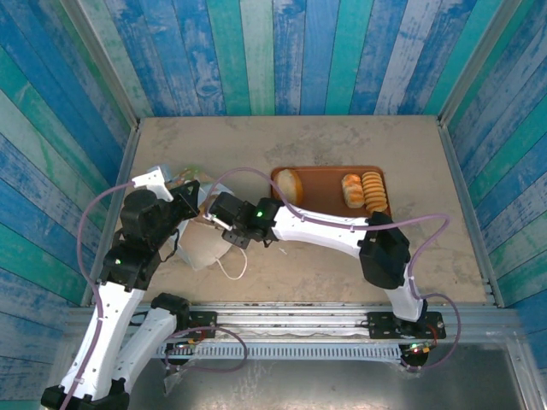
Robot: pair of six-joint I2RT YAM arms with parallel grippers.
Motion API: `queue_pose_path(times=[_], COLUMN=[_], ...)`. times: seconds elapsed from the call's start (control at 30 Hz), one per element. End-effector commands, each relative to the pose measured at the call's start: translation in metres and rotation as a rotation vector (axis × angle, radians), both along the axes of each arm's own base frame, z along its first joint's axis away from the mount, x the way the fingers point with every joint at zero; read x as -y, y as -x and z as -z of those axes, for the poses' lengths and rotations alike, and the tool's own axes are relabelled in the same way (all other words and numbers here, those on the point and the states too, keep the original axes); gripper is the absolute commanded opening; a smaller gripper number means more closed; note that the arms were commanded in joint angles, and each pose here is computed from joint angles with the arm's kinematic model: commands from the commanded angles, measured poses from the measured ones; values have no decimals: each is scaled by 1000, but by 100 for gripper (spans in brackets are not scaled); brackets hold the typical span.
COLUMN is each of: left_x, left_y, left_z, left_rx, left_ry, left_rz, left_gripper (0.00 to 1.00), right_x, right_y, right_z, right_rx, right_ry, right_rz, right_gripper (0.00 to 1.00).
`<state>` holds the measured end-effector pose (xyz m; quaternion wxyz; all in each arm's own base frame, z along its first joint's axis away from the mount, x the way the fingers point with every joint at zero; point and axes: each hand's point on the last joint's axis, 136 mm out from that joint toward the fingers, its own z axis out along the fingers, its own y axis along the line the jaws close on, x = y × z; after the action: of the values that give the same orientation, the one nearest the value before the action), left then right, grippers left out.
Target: Take the fake bread out of the paper bag
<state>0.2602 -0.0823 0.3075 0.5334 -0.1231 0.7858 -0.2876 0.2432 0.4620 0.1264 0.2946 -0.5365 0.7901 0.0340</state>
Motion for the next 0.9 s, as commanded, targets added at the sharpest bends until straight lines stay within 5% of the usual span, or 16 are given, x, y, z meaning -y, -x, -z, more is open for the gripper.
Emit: queue_pose_path(times=[0.0,0.47,0.87], left_x=[1,2,0], left_y=[-1,-2,-3], left_z=[-6,-2,-2], left_rx=[30,29,30], left_ry=[13,24,19], left_rz=[0,1,-7], left_gripper=[0,0,0], right_x=[-12,-8,-5], right_y=[0,-34,-29], right_z=[4,14,-3], right_rx=[43,217,203], right_ry=[38,139,44], right_rz=[-50,57,95], right_gripper=[52,54,29])
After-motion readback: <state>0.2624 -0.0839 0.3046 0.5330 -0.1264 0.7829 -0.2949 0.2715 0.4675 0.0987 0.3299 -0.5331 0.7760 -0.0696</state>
